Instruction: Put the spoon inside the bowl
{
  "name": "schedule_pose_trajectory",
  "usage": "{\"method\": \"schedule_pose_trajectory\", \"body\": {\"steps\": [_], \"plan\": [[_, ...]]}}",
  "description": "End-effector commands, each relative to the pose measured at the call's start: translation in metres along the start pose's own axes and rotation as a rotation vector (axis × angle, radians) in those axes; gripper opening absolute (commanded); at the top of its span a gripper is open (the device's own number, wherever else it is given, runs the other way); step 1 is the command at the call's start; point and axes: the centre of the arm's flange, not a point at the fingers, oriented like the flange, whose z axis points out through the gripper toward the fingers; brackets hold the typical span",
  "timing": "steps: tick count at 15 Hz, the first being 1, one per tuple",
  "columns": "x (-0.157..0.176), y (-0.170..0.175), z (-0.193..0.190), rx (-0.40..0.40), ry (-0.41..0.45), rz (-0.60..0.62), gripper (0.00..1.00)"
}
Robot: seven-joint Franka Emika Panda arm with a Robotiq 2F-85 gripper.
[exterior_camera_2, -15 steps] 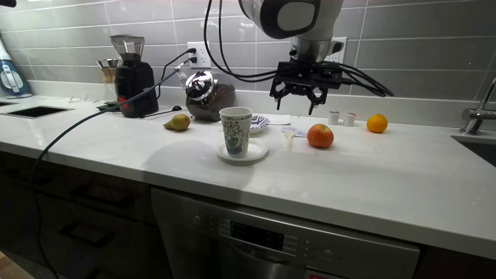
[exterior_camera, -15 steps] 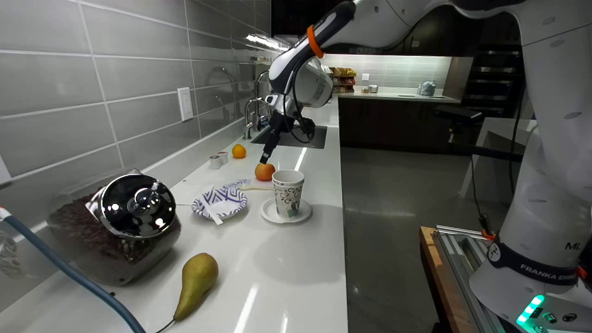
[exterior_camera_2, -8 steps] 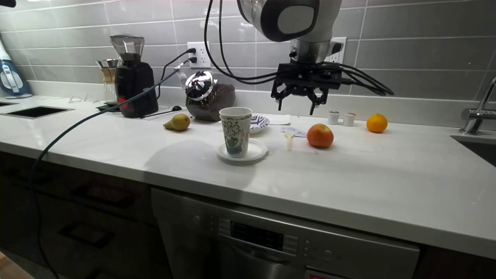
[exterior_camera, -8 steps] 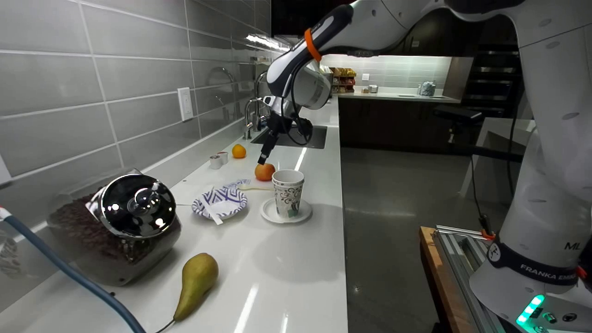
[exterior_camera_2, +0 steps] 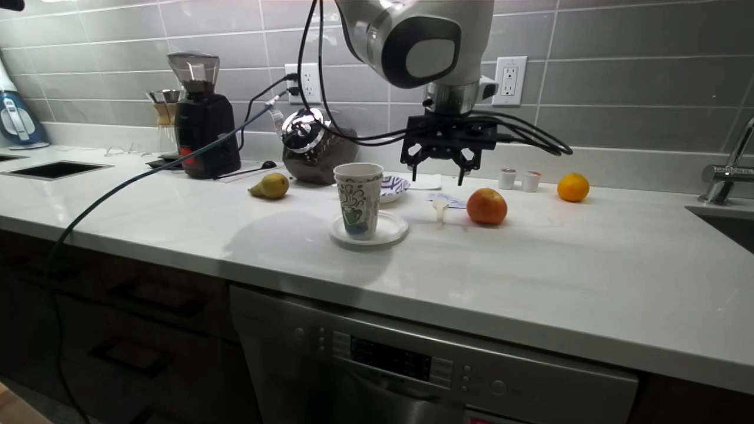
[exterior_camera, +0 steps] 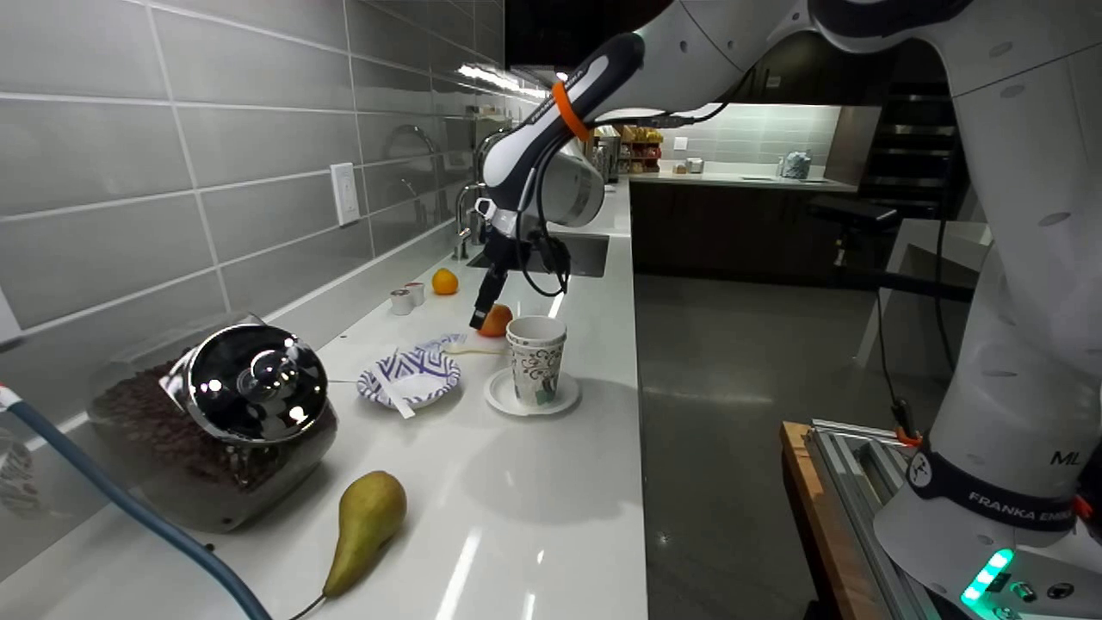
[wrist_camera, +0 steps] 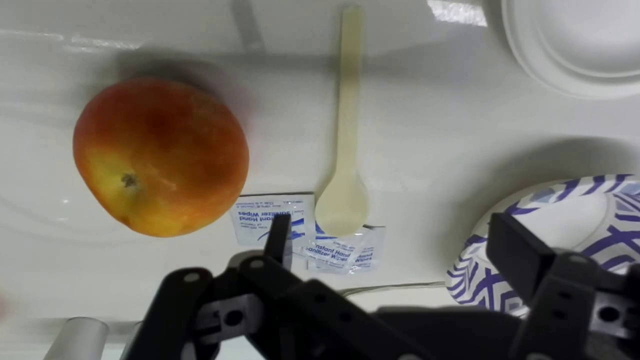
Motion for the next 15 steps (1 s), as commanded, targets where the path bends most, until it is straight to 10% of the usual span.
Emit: {"method": "schedule_pose_trajectory", "body": {"steps": [1,7,11,15], "plan": [[-0.001,0.002,0.013,-0.026,0.018,0.016,0.89],[-0.014,0.004,0.034,-0.023,0.007,0.037,0.6],[-0.018,0.007,0.042,-0.047,0.037,0.033,0.67],[-0.021,0.007,0.053,-0.059,0.048,0.04,0.34]]}}
